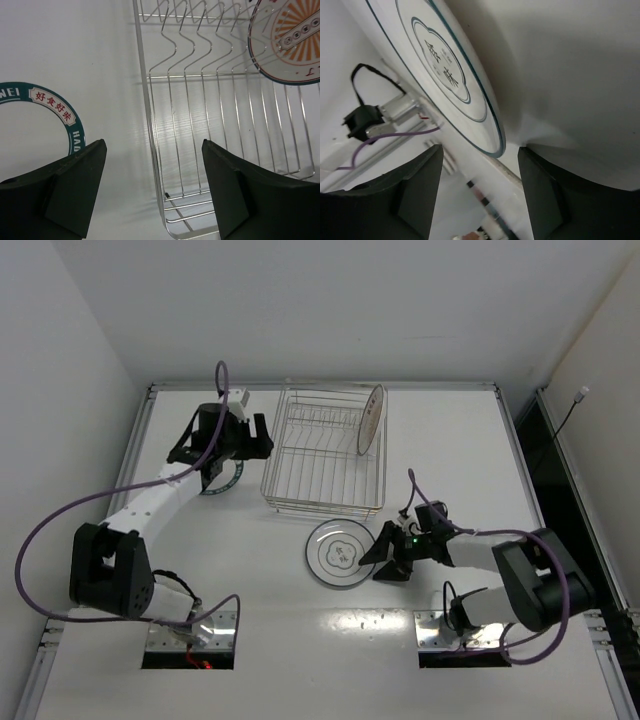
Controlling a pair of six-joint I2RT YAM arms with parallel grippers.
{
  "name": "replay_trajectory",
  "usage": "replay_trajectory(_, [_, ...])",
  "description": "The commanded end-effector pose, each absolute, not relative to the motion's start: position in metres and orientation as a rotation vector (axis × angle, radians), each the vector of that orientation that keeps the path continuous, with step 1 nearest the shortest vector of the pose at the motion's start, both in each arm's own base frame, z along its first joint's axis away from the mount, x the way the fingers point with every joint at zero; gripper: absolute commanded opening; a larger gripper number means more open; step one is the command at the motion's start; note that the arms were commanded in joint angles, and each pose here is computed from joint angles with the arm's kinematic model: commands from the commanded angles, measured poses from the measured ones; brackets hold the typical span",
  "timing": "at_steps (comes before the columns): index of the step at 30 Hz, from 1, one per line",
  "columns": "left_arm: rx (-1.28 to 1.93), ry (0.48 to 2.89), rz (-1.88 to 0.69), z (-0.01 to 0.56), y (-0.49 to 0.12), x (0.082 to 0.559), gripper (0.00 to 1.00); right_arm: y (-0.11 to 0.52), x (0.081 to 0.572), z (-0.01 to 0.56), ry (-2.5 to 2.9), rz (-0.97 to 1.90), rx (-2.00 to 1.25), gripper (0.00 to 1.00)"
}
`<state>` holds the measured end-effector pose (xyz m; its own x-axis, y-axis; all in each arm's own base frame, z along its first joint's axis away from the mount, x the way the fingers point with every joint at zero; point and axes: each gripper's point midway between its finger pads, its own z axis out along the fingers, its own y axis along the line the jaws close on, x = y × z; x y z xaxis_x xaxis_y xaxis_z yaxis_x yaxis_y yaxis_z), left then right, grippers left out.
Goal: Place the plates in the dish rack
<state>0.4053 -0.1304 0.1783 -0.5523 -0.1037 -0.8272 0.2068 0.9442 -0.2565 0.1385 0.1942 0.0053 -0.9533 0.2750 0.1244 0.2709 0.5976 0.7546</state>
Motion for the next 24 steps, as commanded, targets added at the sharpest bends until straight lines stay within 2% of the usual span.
replay_trajectory(1, [0.072,2.038,-0.409,0.206,-0.130,0.398,0.75,0.190,0.148,-0.016,2.752,1.256,0.582,0.59])
replay_trajectory(2, [0.072,2.033,-0.389,0.208,-0.127,0.396,0.75,0.189,0.149,-0.017,2.749,1.241,0.588,0.55])
replay_trajectory(3, [0.072,2.054,-0.363,0.201,-0.123,0.394,0.75,0.187,0.148,-0.019,2.759,1.226,0.614,0.45])
replay_trajectory(6, [0.057,2.034,-0.341,0.208,-0.117,0.389,0.75,0.184,0.154,-0.018,2.767,1.179,0.652,0.26])
replay_trajectory(7, [0.057,2.034,-0.341,0.208,-0.117,0.389,0.77,0.182,0.160,-0.013,2.747,1.177,0.623,0.04])
replay_trajectory(8, [0.051,2.022,-0.334,0.213,-0.115,0.388,0.77,0.182,0.168,-0.006,2.725,1.180,0.610,0.00])
replay_trajectory(12, [0.039,1.995,-0.293,0.223,-0.109,0.385,0.77,0.171,0.161,0.014,2.783,1.063,0.535,0.00])
replay_trajectory(16, [0.023,1.986,-0.220,0.223,-0.104,0.379,0.83,0.155,0.149,0.038,2.796,0.947,0.379,0.00])
replay_trajectory(21, [-0.020,1.988,-0.178,0.222,-0.096,0.379,0.84,0.135,0.142,0.091,2.696,0.798,0.218,0.00])
replay_trajectory(24, [-0.078,2.008,-0.119,0.218,-0.085,0.380,0.84,0.119,0.137,0.149,2.573,0.718,0.188,0.00])
